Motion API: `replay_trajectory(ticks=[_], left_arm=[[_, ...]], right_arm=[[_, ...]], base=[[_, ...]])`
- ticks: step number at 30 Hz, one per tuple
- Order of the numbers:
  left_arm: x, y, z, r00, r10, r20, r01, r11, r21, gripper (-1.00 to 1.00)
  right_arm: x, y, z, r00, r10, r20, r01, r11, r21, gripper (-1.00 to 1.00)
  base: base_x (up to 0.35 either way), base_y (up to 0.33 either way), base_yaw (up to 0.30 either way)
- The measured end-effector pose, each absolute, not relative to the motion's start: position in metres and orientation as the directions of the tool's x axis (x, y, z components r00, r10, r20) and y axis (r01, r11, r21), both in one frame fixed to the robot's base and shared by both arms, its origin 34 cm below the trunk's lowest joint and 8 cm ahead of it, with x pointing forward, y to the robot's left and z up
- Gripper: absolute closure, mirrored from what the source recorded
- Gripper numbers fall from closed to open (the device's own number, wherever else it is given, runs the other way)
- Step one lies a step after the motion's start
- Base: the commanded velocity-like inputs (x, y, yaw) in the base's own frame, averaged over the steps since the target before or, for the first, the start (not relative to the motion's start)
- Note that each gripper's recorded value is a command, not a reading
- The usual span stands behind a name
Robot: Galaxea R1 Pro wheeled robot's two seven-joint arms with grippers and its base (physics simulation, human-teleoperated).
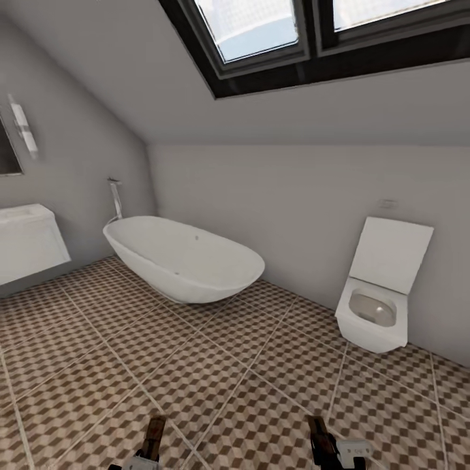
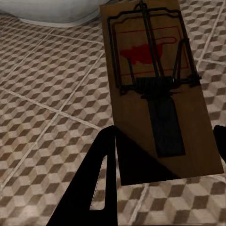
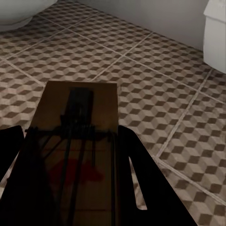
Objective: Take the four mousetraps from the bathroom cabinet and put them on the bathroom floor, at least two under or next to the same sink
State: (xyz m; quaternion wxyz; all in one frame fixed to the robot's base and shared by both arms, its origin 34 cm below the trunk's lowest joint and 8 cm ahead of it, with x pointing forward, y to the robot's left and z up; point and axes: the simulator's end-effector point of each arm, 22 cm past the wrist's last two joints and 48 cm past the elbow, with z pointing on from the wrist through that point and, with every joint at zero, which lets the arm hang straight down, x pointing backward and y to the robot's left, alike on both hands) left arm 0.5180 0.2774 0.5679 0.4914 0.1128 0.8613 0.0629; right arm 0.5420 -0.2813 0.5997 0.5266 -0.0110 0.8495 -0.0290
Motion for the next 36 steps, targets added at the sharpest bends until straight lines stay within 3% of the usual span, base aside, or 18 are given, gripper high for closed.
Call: replay_trajectory(ticks=[36], left_arm=[[0.5181, 0.2775, 0.5680, -0.492, 0.256, -0.832, 0.132, 0.967, 0.219, 1.00]], right_arm=[[0.5415, -0.2812, 0.5991, -0.447, -0.049, -0.893, 0.012, 0.998, -0.061, 1.00]], base=[[0.000, 0.000, 0.286]])
